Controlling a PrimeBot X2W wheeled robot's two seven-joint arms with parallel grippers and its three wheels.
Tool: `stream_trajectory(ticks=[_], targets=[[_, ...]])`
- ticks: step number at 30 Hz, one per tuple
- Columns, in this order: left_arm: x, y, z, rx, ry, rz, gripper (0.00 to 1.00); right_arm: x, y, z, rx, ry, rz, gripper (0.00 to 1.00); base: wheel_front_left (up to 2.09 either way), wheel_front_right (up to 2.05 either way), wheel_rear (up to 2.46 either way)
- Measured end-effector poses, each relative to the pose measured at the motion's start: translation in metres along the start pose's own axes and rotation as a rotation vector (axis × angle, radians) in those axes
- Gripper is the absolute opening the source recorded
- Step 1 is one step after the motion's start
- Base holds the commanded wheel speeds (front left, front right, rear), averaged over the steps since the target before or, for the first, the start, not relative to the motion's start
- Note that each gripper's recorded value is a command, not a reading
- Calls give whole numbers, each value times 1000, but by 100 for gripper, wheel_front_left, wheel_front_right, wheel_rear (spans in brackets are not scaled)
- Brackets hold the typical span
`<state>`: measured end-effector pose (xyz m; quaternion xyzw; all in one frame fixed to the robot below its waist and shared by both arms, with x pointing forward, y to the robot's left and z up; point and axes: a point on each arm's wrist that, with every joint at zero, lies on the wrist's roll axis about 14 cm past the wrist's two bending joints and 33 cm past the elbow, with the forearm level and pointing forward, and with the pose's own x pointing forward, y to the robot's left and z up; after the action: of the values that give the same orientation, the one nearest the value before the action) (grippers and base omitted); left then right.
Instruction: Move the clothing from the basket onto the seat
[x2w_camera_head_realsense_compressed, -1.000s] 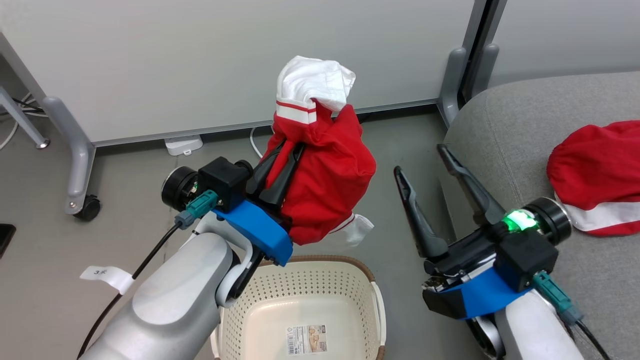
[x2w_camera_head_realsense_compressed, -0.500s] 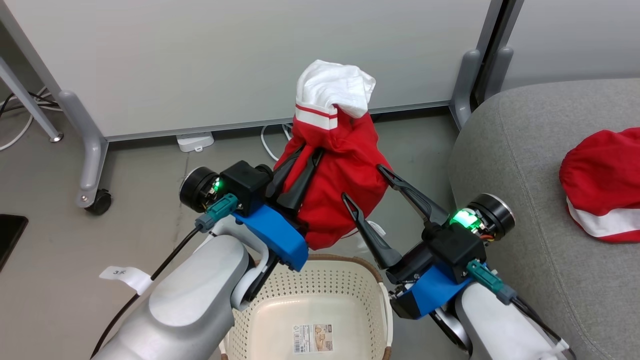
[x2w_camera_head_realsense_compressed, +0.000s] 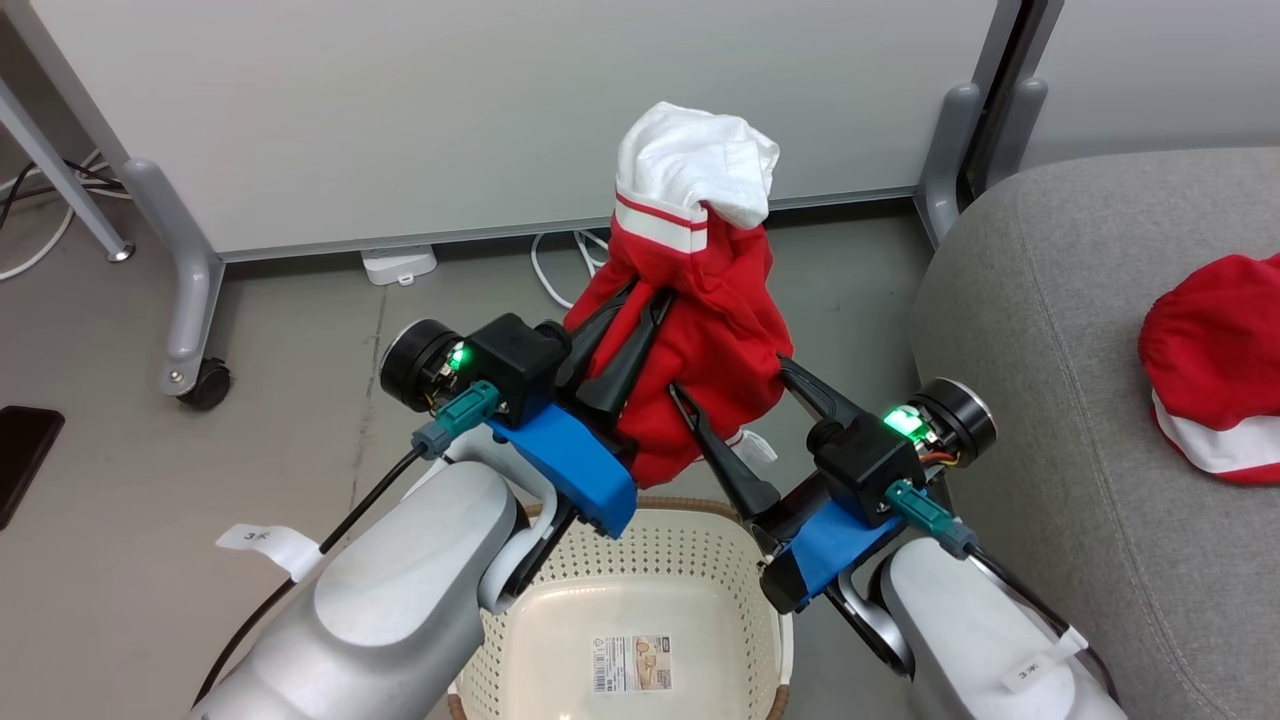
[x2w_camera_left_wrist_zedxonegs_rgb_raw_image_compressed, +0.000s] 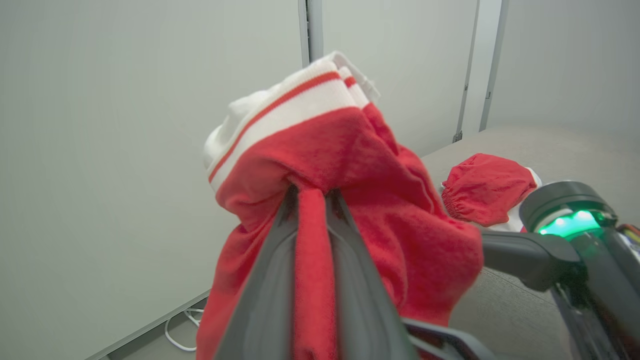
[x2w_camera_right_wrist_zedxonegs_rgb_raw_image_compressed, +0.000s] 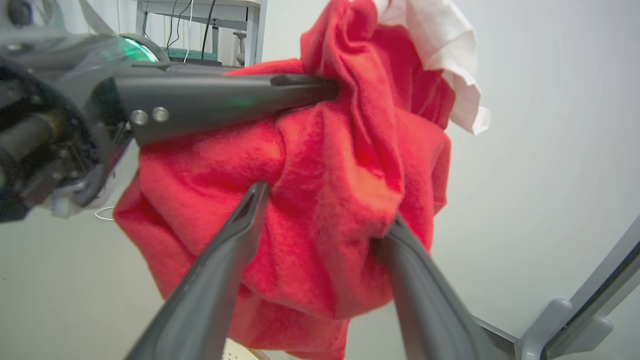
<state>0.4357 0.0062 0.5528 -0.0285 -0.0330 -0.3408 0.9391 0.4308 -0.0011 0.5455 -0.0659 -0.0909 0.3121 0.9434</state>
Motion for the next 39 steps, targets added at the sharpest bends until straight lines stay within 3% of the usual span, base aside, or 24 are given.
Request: stream_trajectory(ticks=[1, 2, 3, 35, 36, 37, 39], targets=[[0, 0, 0, 0, 0, -1, 0, 1, -1, -1, 3, 4, -3, 100, 0, 0, 0], [0, -1, -1, 0, 1, -3, 0, 2, -1, -2, 3, 6, -3, 84, 0, 0, 0], [0, -1, -1, -1, 1, -5, 0, 3, -1, -2, 7, 8, -3, 0, 0, 0, 0], [3, -1, -2, 9, 3, -10, 0, 6, 0, 0, 60, -6, -4, 0, 0, 0, 0], [3, 0, -2, 10, 4, -9, 40, 7, 0, 0, 61, -5, -4, 0, 0, 0, 0], [3, 1, -2, 16, 5, -6, 100, 7, 0, -1, 62, -5, -5, 0, 0, 0, 0], [4, 2, -2, 23, 5, -1, 100, 7, 0, -1, 64, -4, -5, 0, 0, 0, 0]])
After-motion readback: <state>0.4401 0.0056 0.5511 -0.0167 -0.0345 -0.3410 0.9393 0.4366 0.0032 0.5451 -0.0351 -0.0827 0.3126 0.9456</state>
